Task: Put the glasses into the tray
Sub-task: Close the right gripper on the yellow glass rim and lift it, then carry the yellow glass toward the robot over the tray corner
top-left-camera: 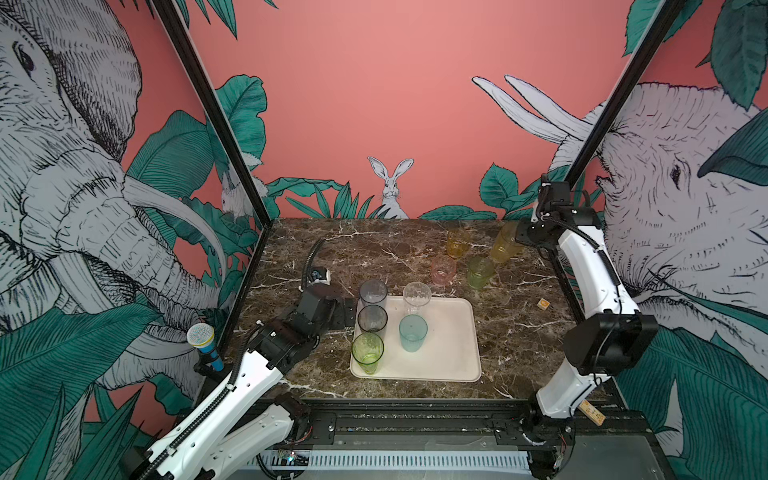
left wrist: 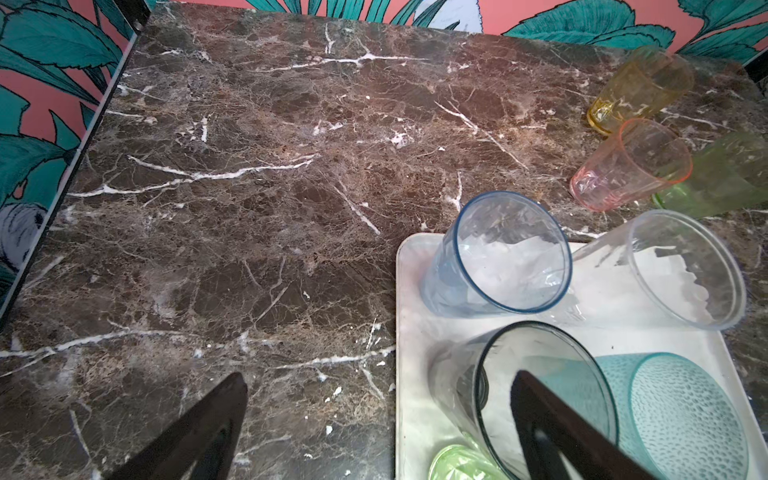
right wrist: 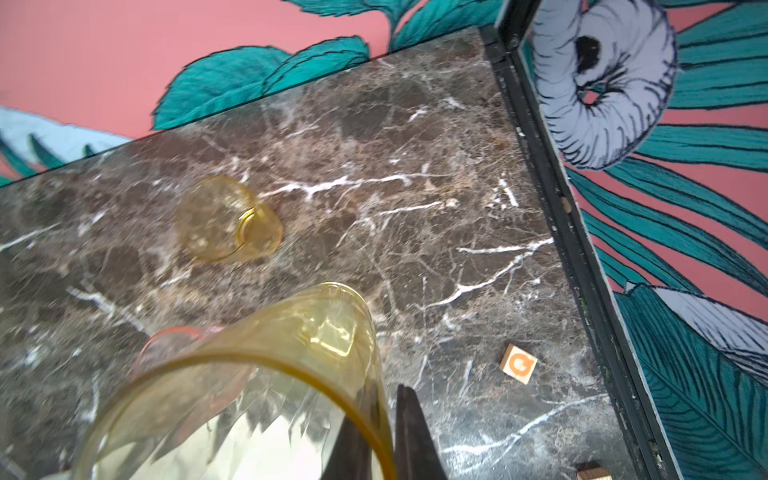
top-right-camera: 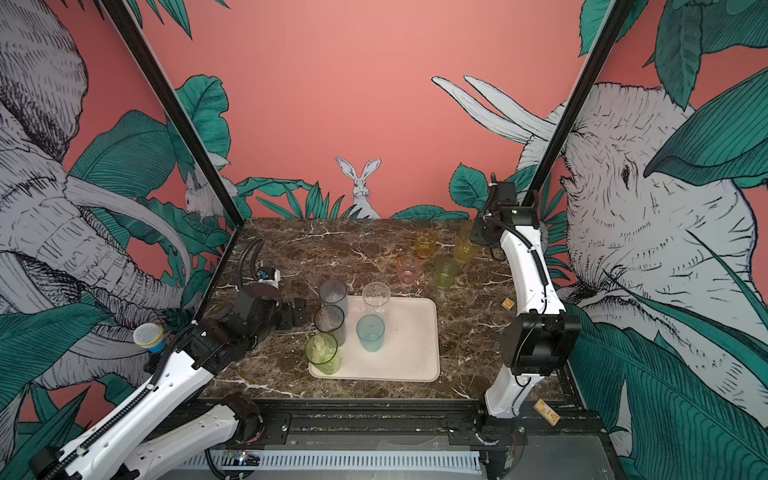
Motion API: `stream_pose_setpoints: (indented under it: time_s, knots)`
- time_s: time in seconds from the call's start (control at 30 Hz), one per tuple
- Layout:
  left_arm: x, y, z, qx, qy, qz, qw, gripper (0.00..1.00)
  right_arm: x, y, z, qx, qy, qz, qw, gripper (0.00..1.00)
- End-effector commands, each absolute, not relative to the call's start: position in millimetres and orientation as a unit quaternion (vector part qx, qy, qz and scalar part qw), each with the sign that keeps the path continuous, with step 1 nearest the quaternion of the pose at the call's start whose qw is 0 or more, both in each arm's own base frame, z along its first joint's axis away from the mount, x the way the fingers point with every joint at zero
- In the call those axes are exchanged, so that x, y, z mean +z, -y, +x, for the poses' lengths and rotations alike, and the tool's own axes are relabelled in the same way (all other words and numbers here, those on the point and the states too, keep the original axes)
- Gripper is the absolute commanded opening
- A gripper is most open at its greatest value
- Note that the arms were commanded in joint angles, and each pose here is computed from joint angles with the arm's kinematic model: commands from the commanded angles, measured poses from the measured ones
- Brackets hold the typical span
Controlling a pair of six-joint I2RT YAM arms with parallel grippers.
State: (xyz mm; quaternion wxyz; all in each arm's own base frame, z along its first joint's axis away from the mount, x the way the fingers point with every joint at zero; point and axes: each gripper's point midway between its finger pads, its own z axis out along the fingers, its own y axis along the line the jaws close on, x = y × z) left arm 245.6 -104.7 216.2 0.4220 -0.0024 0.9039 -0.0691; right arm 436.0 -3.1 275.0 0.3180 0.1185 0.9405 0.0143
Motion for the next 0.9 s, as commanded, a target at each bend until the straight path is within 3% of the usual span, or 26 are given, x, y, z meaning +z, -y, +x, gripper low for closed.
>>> stream_pose_setpoints:
  time_s: [0.0,0.87]
  knots:
    - [215.8,101.6,244.4,-0.075,-0.901,-0.016,0.426,0.99,290.8,-15.0,417.3,0.042,-0.937,0.095,0.335,0.0]
    - [216.5,101.5,245.0,-0.075,-0.9,-0.016,0.43,0.99,249.6,-84.8,271.5,0.032,-0.962,-0.046,0.266,0.0]
